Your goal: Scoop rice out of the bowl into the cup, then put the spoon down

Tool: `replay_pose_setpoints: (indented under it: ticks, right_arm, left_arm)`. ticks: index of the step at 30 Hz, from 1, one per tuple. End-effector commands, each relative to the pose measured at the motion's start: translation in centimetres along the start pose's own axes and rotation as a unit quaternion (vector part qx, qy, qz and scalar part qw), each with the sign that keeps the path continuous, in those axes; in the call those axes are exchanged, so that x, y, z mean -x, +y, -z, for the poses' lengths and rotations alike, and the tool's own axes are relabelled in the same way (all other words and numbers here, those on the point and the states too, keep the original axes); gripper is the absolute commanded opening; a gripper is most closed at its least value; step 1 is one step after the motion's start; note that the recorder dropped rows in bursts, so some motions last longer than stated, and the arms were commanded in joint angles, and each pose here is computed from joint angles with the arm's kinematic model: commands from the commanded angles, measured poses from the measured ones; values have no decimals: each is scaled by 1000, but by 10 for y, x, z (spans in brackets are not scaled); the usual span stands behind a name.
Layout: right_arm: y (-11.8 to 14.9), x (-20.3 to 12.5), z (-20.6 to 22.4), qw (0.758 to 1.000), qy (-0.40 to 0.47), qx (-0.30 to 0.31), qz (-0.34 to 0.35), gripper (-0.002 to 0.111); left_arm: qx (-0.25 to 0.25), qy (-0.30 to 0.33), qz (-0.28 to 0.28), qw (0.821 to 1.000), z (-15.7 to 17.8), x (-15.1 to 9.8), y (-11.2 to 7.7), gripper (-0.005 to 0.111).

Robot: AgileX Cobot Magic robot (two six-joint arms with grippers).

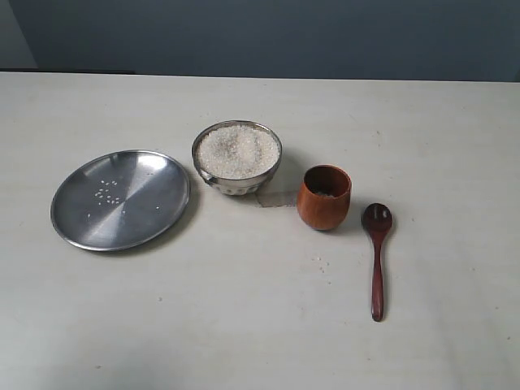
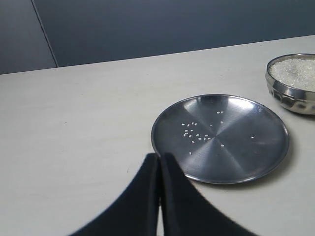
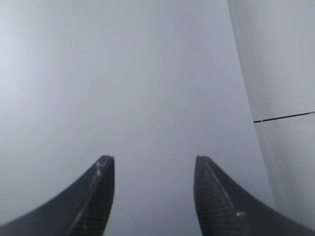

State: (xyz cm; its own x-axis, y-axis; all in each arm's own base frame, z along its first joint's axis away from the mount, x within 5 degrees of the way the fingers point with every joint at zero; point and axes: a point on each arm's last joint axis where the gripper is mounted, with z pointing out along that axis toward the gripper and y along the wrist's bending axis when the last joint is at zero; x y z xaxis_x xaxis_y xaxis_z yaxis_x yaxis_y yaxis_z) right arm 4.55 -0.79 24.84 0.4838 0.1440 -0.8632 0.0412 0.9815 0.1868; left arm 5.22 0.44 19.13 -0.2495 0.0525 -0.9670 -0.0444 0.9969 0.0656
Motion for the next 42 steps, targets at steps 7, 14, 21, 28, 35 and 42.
replay_pose_setpoints:
  ticks: [7,14,21,28,35,42]
  right_arm:
    - [5,23,4,967,-121,58,-217,49]
    - [9,22,4,972,-110,75,-193,49]
    - [9,21,4,971,-106,76,-201,40]
    - [12,20,3,966,-92,90,-225,0]
    - [30,27,-4,985,29,134,-108,0]
    - [38,58,-14,984,52,151,77,0]
  left_arm:
    - [2,-1,-2,1000,0,-1,0,0]
    - [2,-1,-2,1000,0,-1,0,0]
    - [2,-1,-2,1000,0,-1,0,0]
    - [2,-1,-2,1000,0,-1,0,0]
    - [2,-1,-2,1000,0,-1,0,0]
    - [2,-1,-2,1000,0,-1,0,0]
